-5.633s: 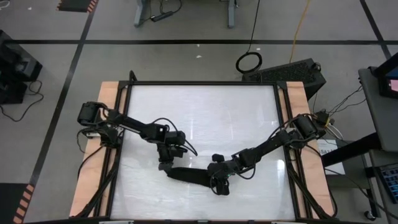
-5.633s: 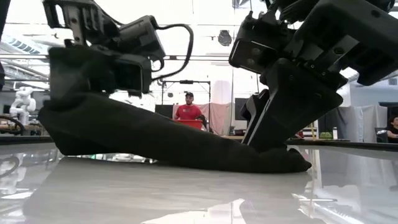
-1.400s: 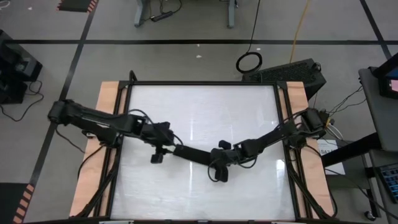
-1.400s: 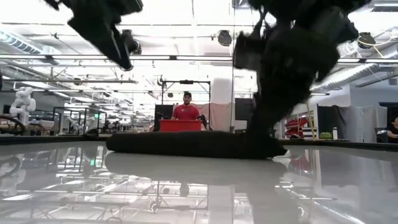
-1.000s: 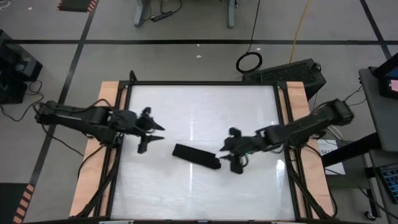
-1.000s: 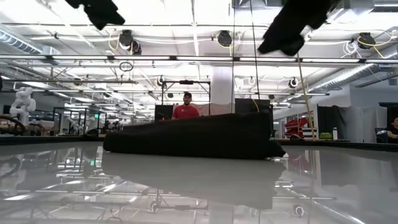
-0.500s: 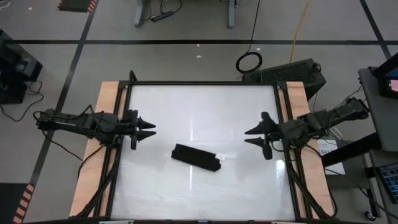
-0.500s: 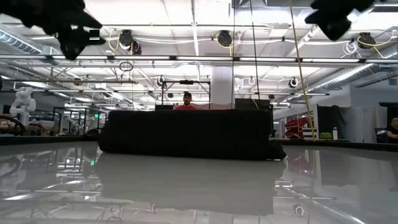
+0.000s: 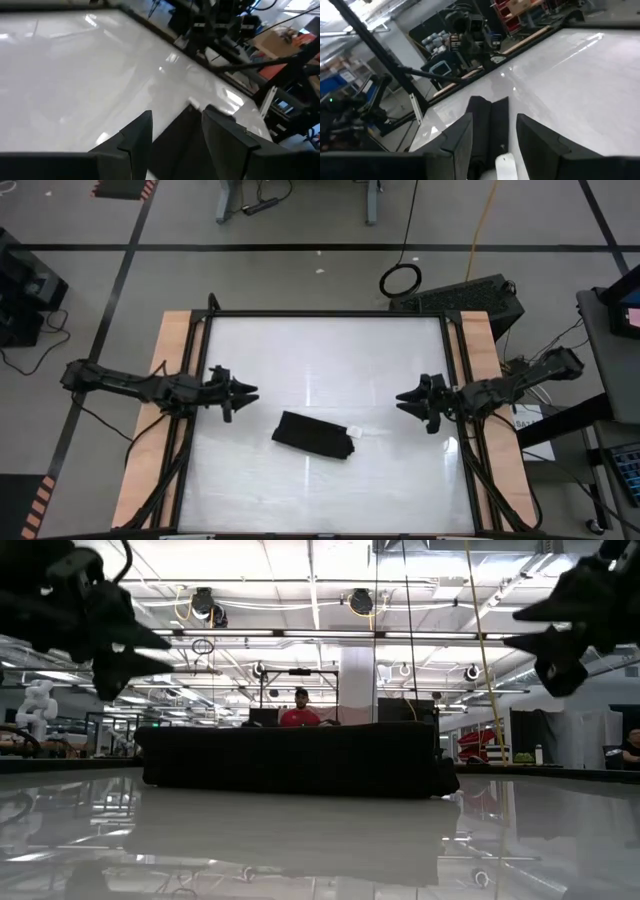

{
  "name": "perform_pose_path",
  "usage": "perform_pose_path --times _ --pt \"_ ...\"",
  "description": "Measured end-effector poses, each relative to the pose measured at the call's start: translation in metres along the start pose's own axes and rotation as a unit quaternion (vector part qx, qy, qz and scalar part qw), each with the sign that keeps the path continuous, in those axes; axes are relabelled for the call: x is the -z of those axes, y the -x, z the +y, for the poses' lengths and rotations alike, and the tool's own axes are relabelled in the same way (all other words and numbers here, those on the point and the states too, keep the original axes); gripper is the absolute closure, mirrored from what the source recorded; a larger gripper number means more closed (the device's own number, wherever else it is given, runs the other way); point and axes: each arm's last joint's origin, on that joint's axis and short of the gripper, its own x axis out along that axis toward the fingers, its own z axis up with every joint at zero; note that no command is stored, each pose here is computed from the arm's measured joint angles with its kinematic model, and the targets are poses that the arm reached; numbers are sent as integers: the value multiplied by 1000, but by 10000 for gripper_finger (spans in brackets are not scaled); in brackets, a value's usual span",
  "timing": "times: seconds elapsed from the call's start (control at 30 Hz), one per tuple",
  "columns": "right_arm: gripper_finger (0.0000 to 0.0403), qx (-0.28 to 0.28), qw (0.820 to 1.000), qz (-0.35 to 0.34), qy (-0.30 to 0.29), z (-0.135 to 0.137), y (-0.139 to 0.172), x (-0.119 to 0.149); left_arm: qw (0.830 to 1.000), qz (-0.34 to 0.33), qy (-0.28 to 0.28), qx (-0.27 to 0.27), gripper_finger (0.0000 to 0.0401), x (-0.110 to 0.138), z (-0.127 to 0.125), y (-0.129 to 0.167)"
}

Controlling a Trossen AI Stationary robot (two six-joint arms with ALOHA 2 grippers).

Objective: Roll napkin
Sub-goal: Roll the black napkin

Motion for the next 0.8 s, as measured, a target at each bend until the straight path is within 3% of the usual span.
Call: perform_pose_path --times 0.2,0.37,0.47,0.57,0.7,0.8 --pt "259 13 1000 6 -18 -12 3 15 999 -19 26 -11 223 15 11 -3" --pt "259 31 999 0 10 -13 3 14 998 -17 5 -55 223 19 16 -3" --pt "259 36 999 0 -4 -14 3 15 998 -9 4 -60 223 20 17 -3" --pt "259 16 999 -1 -30 -12 3 14 999 6 5 -37 223 21 15 -3" --pt "252 -8 999 29 -31 -10 0 17 997 56 -27 43 223 23 10 -3" --pt "238 -8 999 29 -31 -9 -2 17 996 69 -33 53 223 22 8 -4"
